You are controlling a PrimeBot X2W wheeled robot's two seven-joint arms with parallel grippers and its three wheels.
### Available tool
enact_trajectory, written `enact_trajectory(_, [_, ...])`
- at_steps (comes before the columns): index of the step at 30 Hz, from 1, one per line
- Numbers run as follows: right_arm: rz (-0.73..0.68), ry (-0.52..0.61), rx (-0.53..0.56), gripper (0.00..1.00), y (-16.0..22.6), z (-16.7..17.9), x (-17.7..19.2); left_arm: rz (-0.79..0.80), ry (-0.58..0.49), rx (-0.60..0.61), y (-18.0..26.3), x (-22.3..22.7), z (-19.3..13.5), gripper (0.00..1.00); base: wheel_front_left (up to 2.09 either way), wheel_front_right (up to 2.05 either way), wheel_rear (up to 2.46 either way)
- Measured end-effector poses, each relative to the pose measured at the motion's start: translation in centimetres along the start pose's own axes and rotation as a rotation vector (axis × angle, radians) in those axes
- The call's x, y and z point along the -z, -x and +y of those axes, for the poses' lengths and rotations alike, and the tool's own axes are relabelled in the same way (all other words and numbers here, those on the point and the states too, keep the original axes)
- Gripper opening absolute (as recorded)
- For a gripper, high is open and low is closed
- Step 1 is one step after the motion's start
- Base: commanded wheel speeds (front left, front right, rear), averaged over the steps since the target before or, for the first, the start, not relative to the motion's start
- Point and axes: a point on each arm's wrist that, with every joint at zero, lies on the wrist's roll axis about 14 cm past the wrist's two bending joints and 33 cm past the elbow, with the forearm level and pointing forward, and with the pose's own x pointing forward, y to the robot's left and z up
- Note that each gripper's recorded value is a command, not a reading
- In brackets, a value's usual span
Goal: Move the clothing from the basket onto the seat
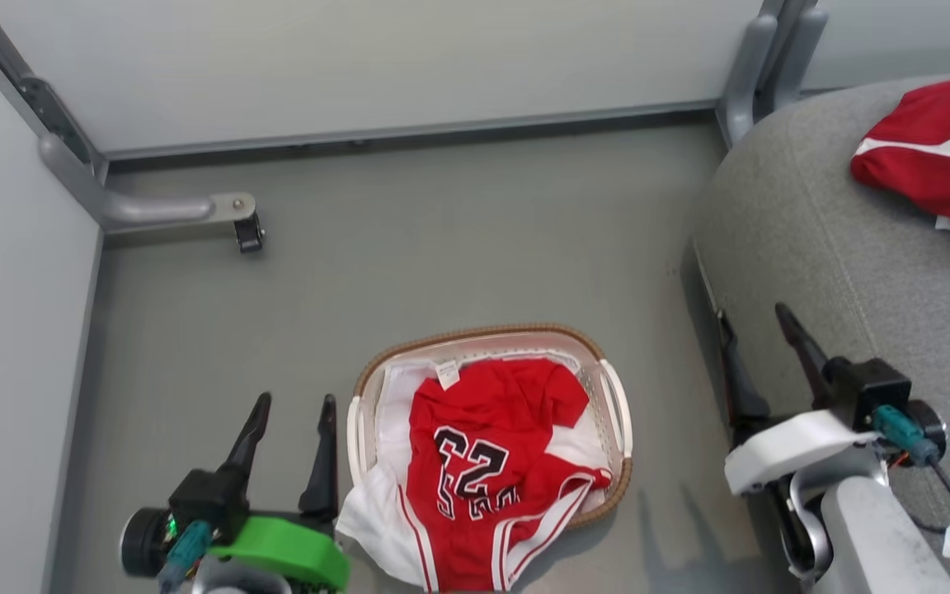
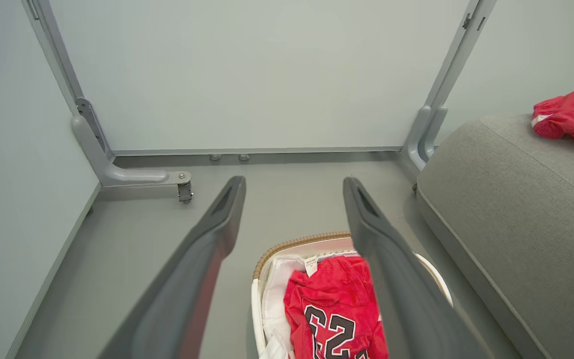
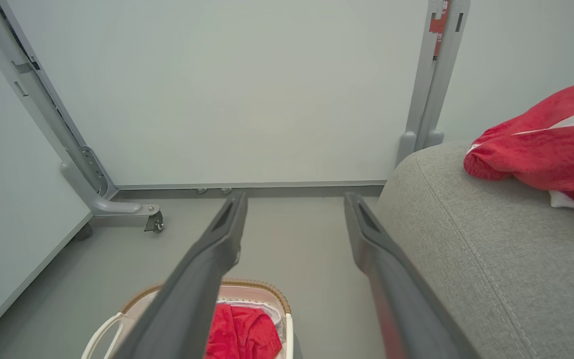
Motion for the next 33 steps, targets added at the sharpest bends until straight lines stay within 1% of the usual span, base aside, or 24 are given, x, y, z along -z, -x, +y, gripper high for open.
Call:
enact_trajectory(5, [-0.028,0.033,0.022,1.0,-2.2,-1.3,-0.4,0.057,-0.047,0.094,-3.1,1.7,-2.0,1.0,0.0,0.0,0.0])
enact_trajectory(12, [-0.032,0.063,0.041,1.0,-5.6,-2.9,0.7,0.212,-0.158,0.275,-7.5,7.0,-4.8,1.0,0.0,0.0,0.0])
enact_trajectory(18, [-0.055,0.087,0.063,1.0,-8.5,-4.7,1.7,0.307,-0.218,0.373,-11.5,11.2,-5.4,1.0,0.0,0.0,0.0])
enact_trajectory(22, [-0.073,0.107,0.085,1.0,-10.0,-6.2,2.5,0.431,-0.261,0.441,-12.6,16.2,-5.5,1.0,0.0,0.0,0.0])
enact_trajectory(26, [-0.087,0.132,0.105,1.0,-10.8,-7.6,3.5,0.509,-0.296,0.513,-13.9,20.1,-6.0,1.0,0.0,0.0,0.0])
enact_trajectory(29, [-0.065,0.144,0.11,1.0,-10.9,-8.2,5.2,0.586,-0.317,0.563,-13.7,23.6,-6.2,1.0,0.0,0.0,0.0])
enact_trajectory(33, [-0.049,0.147,0.116,1.0,-11.1,-9.0,6.9,0.709,-0.353,0.599,-13.2,28.1,-5.5,1.0,0.0,0.0,0.0])
